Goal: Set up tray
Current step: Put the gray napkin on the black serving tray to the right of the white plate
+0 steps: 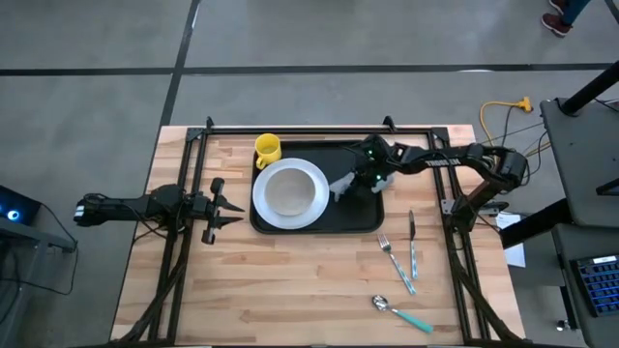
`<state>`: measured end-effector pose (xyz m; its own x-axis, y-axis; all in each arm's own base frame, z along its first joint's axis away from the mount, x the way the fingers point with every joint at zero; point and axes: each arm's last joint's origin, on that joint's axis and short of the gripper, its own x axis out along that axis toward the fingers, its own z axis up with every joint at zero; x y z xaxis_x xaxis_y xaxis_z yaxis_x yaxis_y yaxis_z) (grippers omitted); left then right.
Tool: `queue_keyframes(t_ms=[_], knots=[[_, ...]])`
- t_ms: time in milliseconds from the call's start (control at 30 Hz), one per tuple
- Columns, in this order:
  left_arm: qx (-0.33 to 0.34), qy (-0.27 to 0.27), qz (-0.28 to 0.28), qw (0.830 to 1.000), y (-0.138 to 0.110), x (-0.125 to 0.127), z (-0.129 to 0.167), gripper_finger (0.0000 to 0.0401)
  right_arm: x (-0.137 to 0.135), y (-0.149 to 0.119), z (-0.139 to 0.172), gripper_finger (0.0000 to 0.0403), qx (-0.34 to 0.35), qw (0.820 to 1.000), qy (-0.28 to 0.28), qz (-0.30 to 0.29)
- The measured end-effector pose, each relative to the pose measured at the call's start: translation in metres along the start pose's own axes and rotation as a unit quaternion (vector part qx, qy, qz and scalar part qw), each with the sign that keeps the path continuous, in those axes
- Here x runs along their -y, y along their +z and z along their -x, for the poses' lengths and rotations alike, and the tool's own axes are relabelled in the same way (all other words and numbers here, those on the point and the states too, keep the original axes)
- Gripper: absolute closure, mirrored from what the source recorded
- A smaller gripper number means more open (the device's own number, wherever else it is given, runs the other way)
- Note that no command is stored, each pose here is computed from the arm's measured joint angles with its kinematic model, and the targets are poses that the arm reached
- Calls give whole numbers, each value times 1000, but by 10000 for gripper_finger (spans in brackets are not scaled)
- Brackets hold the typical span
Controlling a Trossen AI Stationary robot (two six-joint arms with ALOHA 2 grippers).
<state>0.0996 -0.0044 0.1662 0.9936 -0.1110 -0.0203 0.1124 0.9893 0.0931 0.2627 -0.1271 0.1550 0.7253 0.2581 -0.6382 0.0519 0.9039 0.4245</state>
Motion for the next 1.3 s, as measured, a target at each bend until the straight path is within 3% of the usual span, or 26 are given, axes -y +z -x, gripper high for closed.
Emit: queue_keyframes(t_ms=[533, 733, 1100, 1300], knots=[[0, 0, 0, 1000, 0, 0, 0, 318, 1, -19, -26, 374, -35, 999, 8, 5], [0, 0, 0, 1000, 0, 0, 0, 318, 0, -25, -44, 329, -55, 998, 21, 17], [0, 0, 0, 1000, 0, 0, 0, 318, -1, -27, -42, 214, -68, 997, 26, -26], [0, 0, 0, 1000, 0, 0, 0, 318, -4, -27, -39, 174, -76, 996, 30, -39]])
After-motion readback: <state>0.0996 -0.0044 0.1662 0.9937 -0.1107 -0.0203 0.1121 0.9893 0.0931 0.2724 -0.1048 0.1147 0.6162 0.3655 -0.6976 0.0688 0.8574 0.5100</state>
